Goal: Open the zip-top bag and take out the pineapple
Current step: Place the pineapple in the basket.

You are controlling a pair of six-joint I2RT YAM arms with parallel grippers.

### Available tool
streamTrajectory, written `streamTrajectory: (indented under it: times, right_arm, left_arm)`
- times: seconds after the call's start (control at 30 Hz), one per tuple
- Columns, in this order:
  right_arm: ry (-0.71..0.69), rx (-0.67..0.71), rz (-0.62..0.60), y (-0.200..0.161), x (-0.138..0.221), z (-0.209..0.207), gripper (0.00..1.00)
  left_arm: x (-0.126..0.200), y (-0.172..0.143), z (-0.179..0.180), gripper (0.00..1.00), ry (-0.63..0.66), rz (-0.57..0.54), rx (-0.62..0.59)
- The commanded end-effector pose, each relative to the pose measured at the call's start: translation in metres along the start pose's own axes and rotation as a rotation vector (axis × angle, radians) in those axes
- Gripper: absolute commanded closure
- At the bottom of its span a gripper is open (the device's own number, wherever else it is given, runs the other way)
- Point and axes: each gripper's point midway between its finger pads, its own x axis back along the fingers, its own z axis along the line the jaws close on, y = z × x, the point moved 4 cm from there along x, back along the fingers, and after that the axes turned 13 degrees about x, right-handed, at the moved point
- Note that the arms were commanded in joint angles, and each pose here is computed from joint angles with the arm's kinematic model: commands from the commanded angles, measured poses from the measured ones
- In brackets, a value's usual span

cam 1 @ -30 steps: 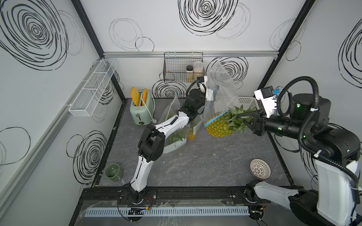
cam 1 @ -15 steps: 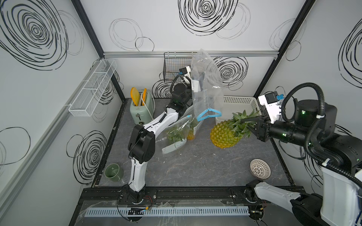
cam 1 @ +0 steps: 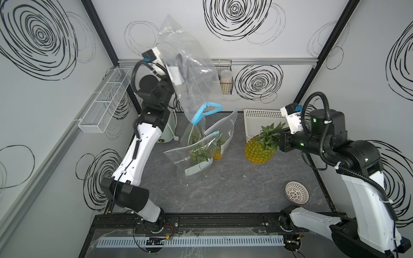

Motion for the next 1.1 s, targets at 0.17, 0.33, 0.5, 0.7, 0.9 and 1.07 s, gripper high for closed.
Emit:
streamTrajectory:
  times: [0.17,0.33,0.5,0.7,0.9,1.07]
  right_arm:
    - [-0.132,0.001,-0.188,0.058,-0.041,-0.056,1.00]
    - [-0.211,-0.061,-0.187,0.065,-0.061,-0.109,1.00]
    - [-0.286,-0.105,-0.201,0.076,-0.074,-0.158,1.00]
    - [-0.288,-0.125,-0.196,0.079,-0.121,-0.189,1.00]
    - [-0.316,-0.133,-0.175,0.078,-0.166,-0.217,1.00]
    - [-0.301,-0.127,-0.172,0.083,-0.199,-0.231,1.00]
  left_arm:
    - [0.080,-0.013,0.090,1.00,0.476,0.267,-0.247]
    - [0.121,-0.005,0.149,1.00,0.732,0.306,-0.283]
    - [0.165,0.010,0.195,1.00,0.986,0.298,-0.323]
    - [0.207,0.019,0.222,1.00,1.202,0.293,-0.415]
    - [0.244,0.019,0.247,1.00,1.362,0.324,-0.436]
    - [0.272,0.005,0.263,1.00,1.443,0.354,-0.432]
